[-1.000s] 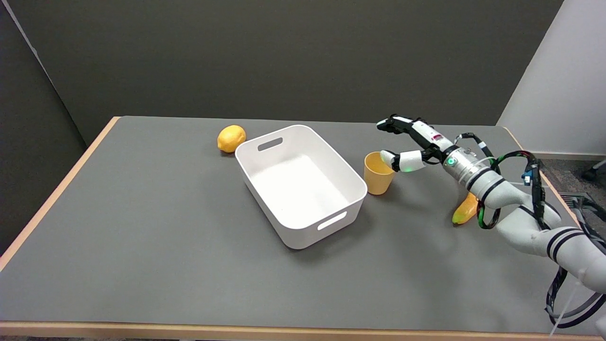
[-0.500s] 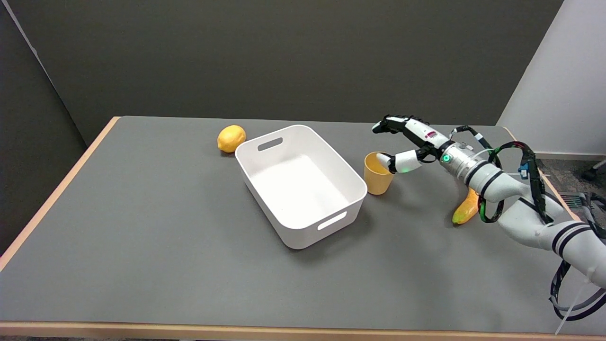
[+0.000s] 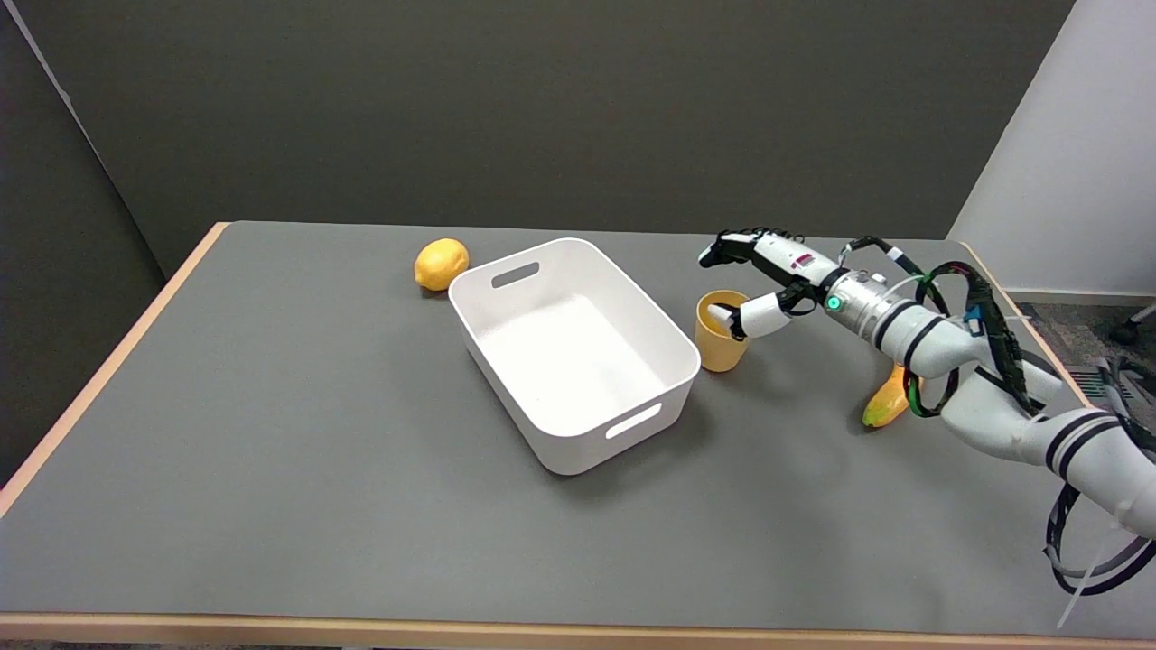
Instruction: Pick up the yellow cup.
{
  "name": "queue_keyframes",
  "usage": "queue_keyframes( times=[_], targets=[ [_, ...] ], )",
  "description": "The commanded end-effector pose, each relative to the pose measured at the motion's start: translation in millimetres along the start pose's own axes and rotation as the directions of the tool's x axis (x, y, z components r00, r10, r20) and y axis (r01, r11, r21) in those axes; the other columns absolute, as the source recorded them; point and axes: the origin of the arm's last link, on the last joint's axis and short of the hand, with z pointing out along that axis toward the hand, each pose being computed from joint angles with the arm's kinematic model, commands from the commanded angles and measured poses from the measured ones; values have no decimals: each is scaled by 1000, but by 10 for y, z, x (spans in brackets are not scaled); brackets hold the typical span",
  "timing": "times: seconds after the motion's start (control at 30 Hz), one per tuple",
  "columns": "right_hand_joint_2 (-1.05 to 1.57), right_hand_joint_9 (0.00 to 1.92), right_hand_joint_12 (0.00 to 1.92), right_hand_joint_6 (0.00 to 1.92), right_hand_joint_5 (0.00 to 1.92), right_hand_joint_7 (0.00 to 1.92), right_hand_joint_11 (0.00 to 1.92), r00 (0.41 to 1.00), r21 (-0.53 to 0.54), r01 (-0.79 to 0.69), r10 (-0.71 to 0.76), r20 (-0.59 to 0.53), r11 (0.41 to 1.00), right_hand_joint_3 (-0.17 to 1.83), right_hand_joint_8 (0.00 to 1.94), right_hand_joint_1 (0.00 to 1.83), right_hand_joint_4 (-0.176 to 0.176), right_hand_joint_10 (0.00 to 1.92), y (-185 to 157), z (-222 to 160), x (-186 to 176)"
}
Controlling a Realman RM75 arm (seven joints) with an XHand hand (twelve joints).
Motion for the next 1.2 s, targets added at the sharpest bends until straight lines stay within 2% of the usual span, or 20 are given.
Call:
queue_keyframes(
  times=[0.03,0.13,0.17,0.2,0.23,0.3,0.37,0.43,0.5,0.57,0.63,0.67,0.73,0.87,0.9,0.97,1.2],
  targets=[
    [641,188,1154,866,406,362,8,997,-13,64,-64,39,998,932,477,827,-147,762,-109,161,-23],
    [660,199,1153,1033,461,379,12,998,-11,61,-61,35,998,921,484,840,-135,769,-128,181,-19],
    [784,203,1155,1171,513,386,14,997,-9,63,-62,34,998,773,501,876,-118,779,-137,189,-15],
    [1027,208,1162,1417,605,396,18,997,-6,70,-70,34,997,481,532,944,-88,799,-148,198,-15],
    [1131,218,1167,1529,656,410,24,996,-3,82,-82,37,997,359,554,977,-68,813,-158,206,-23],
    [1084,253,1179,1515,685,452,43,994,1,99,-99,40,995,427,590,979,-48,834,-174,218,-28],
    [1025,315,1196,1522,710,557,80,992,5,116,-116,42,993,528,714,965,-2,883,-189,231,-30],
    [1007,378,1082,1610,676,614,158,990,12,132,-132,43,991,625,799,934,6,885,-207,242,-36],
    [1007,390,1093,1608,678,640,168,989,16,141,-141,43,990,624,826,936,3,896,-218,246,-31],
    [1012,467,1121,1599,680,749,198,989,18,141,-142,41,990,609,958,945,-10,979,-222,249,-24],
    [1083,528,1280,1603,688,815,209,990,19,140,-140,34,990,358,1168,1131,-54,1134,-223,249,-3],
    [1082,562,1347,1592,685,839,237,990,19,138,-138,28,990,332,1218,1170,-55,1184,-225,247,16],
    [1042,629,1455,1557,670,872,322,990,22,140,-140,13,990,403,1260,1170,-39,1242,-226,235,58],
    [1004,738,1634,1493,657,862,538,992,33,120,-119,-37,992,506,1424,1171,-58,1301,-234,184,186],
    [984,732,1655,1492,661,864,536,999,202,0,8,-34,979,550,1445,1173,-63,1324,-764,207,116],
    [957,726,1697,1486,667,865,529,990,39,108,-104,-91,993,609,1483,1175,-72,1355,-258,118,326],
    [955,731,1753,1473,670,854,488,979,57,106,-94,-182,993,622,1523,1176,-80,1357,-329,-46,538]
  ],
)
